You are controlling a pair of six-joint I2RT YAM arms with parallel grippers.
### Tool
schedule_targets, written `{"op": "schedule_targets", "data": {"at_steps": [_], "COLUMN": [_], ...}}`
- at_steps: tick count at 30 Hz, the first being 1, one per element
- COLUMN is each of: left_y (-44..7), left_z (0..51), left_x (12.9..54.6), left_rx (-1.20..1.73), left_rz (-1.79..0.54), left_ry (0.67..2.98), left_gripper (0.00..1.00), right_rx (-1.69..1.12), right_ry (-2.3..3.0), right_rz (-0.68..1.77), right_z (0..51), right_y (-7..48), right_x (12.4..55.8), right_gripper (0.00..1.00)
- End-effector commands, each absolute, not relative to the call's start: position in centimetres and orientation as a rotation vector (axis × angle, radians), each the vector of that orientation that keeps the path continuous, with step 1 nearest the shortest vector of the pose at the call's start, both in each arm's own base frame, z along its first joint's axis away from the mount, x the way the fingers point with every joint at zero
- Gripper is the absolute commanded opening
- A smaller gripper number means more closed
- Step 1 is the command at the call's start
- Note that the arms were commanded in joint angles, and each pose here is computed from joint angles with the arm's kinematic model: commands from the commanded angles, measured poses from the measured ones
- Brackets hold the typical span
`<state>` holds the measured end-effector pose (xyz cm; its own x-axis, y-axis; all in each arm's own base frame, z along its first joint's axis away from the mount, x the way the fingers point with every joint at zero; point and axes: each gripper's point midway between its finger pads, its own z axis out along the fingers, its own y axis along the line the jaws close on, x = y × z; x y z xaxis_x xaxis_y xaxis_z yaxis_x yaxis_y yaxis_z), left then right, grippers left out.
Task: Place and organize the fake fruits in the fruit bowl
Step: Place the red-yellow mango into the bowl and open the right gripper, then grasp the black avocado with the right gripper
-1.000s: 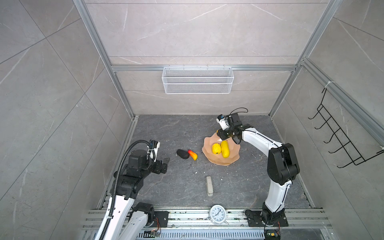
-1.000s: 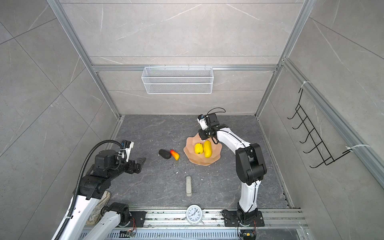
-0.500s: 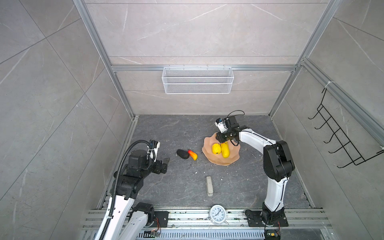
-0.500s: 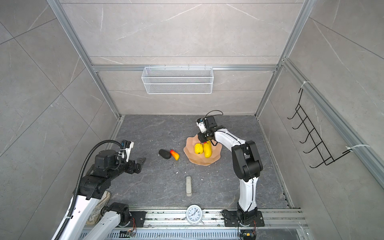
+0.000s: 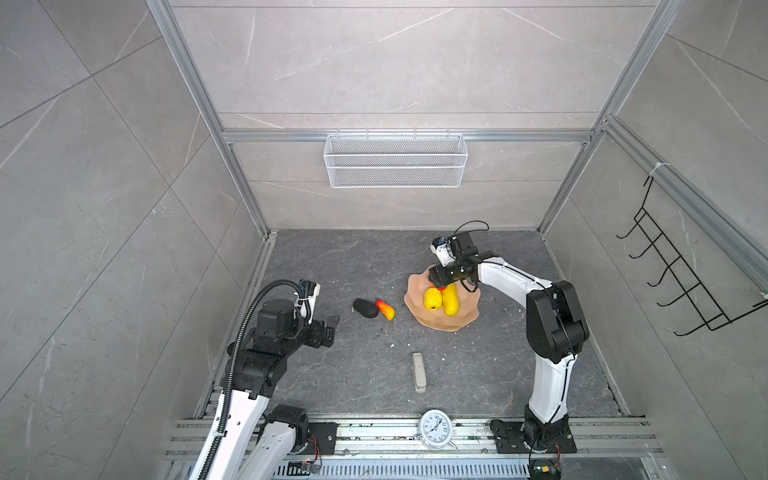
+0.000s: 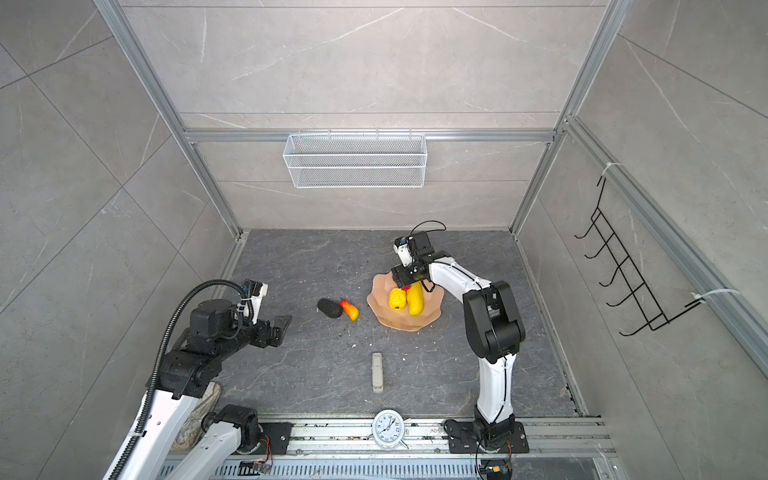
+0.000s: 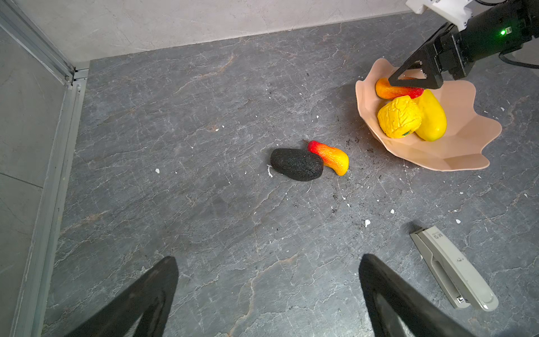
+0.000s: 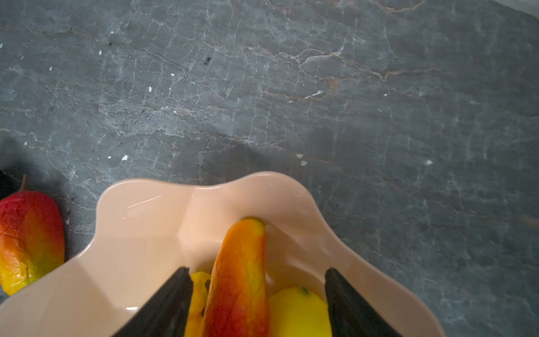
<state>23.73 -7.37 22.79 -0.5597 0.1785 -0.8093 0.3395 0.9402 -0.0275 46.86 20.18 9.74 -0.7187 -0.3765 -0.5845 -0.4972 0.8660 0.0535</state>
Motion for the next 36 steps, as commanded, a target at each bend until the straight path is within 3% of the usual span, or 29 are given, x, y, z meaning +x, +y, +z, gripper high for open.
{"op": "schedule_targets", "data": {"at_steps": [1, 4, 10, 19, 29, 36], "left_y": [-7.5, -7.5, -7.5, -7.5, -7.5, -7.5], "left_z": [23.3, 23.3, 23.3, 23.3, 23.5, 23.6], "left_x": [23.8, 23.9, 23.9, 23.9, 23.7, 23.6], "left_rx": [0.383, 0.383, 0.381, 0.381, 0.38, 0.379], "left_rz": [-0.231, -0.231, -0.233, -0.237, -0.234, -0.235], "left_ry": [2.159, 2.161, 2.162, 2.161, 2.15, 2.144], "left_gripper": [1.0, 1.0, 1.0, 1.0, 1.0, 1.0], "right_rx": [-0.645, -0.736, -1.032, -1.318, -1.288, -1.298], "right_ry": [2.352, 2.297, 2.213, 2.192, 2.28, 2.323], "right_rz": [0.281, 0.288, 0.341, 0.426, 0.444, 0.424], "right_z": [15.4, 17.7, 18.4, 13.2, 7.8, 5.7], "right_y": [21.0, 23.2, 30.8, 40.8, 45.1, 45.7], "right_x": [46.1, 44.4, 39.0, 33.2, 35.8, 36.4], "right_gripper": [0.88, 1.0, 1.0, 1.0, 0.97, 0.81]}}
